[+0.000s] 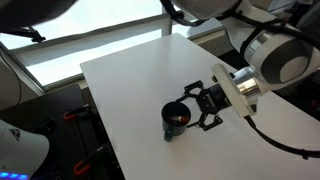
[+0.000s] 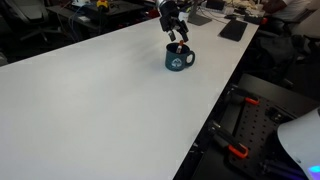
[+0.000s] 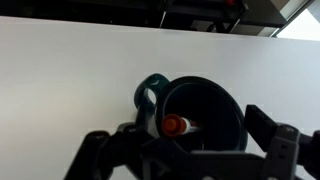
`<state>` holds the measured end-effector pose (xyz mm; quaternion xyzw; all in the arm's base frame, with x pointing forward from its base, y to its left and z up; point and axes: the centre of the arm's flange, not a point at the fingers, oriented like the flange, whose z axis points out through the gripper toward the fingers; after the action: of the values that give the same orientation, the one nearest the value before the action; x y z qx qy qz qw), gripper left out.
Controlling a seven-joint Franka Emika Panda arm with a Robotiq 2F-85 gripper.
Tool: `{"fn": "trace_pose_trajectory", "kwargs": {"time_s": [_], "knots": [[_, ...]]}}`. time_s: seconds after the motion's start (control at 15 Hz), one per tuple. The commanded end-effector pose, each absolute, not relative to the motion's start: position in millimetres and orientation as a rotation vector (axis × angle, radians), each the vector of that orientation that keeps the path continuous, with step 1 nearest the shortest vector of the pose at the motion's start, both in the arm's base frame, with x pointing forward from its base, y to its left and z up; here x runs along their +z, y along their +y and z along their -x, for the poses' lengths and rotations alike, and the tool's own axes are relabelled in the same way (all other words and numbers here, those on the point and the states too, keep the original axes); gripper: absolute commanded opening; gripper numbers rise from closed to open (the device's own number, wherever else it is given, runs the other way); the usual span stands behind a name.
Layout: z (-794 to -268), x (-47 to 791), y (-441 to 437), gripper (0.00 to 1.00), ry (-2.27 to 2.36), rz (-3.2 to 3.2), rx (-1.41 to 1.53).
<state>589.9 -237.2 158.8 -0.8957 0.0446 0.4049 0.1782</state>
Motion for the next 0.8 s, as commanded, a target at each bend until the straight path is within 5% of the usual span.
{"fn": "trace_pose_trajectory", "kwargs": {"time_s": [0.0, 0.47, 0.73], "knots": [[-580.0, 167.3, -234.2, 0.74, 0.183, 2.502, 1.147], [-578.9, 167.5, -237.5, 0.24, 0.181, 2.501, 1.134], [-578.9, 166.7, -237.8, 0.69, 0.177, 2.505, 1.134]]}}
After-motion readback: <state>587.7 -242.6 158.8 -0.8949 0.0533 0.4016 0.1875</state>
